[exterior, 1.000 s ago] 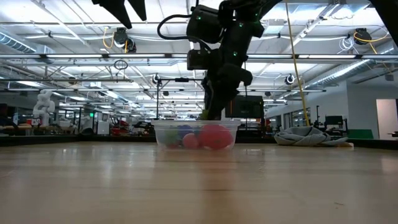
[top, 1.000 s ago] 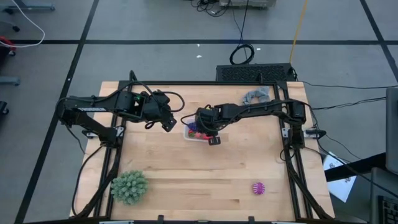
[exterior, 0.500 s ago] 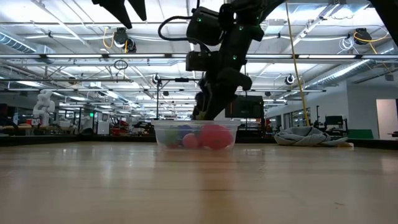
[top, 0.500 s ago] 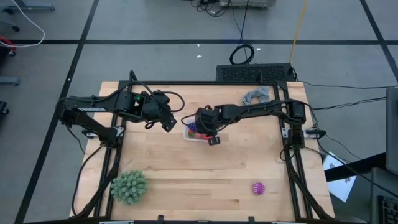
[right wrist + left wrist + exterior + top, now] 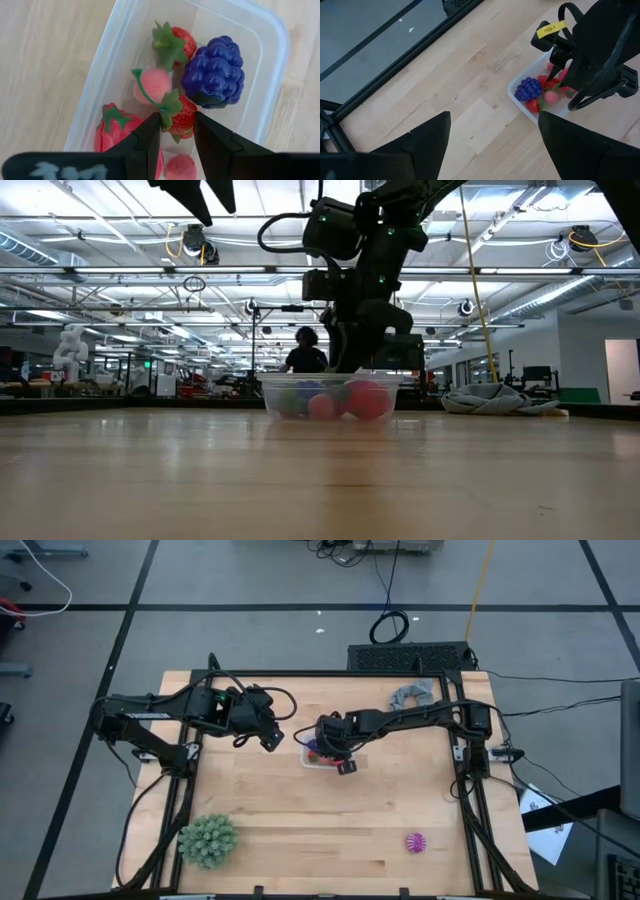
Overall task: Pick and placing Produce into tupperware
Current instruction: Put the strawberry into the transparent bin, then put the onion into the transparent bin
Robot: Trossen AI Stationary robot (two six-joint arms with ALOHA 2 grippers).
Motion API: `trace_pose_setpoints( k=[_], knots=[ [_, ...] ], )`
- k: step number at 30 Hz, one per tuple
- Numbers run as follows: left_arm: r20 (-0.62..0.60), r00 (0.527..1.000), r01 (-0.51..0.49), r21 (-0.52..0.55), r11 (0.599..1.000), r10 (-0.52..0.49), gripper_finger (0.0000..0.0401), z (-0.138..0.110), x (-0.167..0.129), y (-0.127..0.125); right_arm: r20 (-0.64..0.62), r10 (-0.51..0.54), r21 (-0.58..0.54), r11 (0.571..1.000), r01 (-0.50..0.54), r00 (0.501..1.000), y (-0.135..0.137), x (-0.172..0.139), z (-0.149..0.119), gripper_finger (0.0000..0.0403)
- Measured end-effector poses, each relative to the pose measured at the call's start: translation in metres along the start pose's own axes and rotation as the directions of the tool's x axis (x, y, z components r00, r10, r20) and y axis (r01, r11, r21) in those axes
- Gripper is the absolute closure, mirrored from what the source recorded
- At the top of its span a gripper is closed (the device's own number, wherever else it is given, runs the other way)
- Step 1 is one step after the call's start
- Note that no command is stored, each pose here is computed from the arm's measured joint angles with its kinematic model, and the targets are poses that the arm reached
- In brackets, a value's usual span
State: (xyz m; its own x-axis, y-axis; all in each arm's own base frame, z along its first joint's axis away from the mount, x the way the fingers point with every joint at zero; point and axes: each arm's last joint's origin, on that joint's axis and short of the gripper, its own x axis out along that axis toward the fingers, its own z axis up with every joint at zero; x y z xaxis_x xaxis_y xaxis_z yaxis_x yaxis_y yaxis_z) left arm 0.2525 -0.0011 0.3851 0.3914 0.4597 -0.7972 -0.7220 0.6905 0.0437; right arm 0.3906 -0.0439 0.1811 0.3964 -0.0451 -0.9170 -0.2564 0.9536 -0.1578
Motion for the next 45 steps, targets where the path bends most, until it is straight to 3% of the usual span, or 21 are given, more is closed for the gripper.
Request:
trace_pose_setpoints(
  k=[16, 21, 27, 31, 37, 45],
  knots=[
    [0.003, 1.000, -0.003, 0.001, 1.000, 0.003, 0.0093, 0.000, 0.000, 0.000, 0.002, -0.002, 0.000, 1.000, 0.002, 1.000, 0.000, 0.000, 0.000, 0.0245],
    [0.004, 1.000, -0.004, 0.006, 1.000, 0.004, 0.0093, 0.000, 0.000, 0.000, 0.006, -0.063, -0.006, 0.998, 0.063, 0.998, -0.002, -0.009, 0.002, 0.0236],
    [0.015, 1.000, -0.017, 0.005, 1.000, 0.017, 0.0093, 0.000, 0.000, 0.001, 0.101, -0.131, 0.006, 0.991, 0.131, 0.986, -0.002, -0.055, 0.007, 0.0238],
    [0.014, 1.000, -0.018, 0.007, 1.000, 0.018, 0.0093, 0.000, 0.000, 0.001, 0.188, -0.151, 0.105, 0.985, 0.133, 0.970, 0.007, -0.103, 0.007, 0.0238],
    [0.014, 1.000, -0.019, 0.026, 0.999, 0.018, 0.0093, 0.000, 0.000, 0.001, 0.308, -0.132, 0.253, 0.966, 0.052, 0.942, 0.038, -0.173, -0.004, 0.0238],
    [0.013, 1.000, -0.018, -0.002, 1.000, 0.018, 0.0093, 0.000, 0.000, 0.001, 0.463, -0.032, 0.224, 0.971, -0.082, 0.886, 0.089, -0.234, -0.017, 0.0238]
  ],
)
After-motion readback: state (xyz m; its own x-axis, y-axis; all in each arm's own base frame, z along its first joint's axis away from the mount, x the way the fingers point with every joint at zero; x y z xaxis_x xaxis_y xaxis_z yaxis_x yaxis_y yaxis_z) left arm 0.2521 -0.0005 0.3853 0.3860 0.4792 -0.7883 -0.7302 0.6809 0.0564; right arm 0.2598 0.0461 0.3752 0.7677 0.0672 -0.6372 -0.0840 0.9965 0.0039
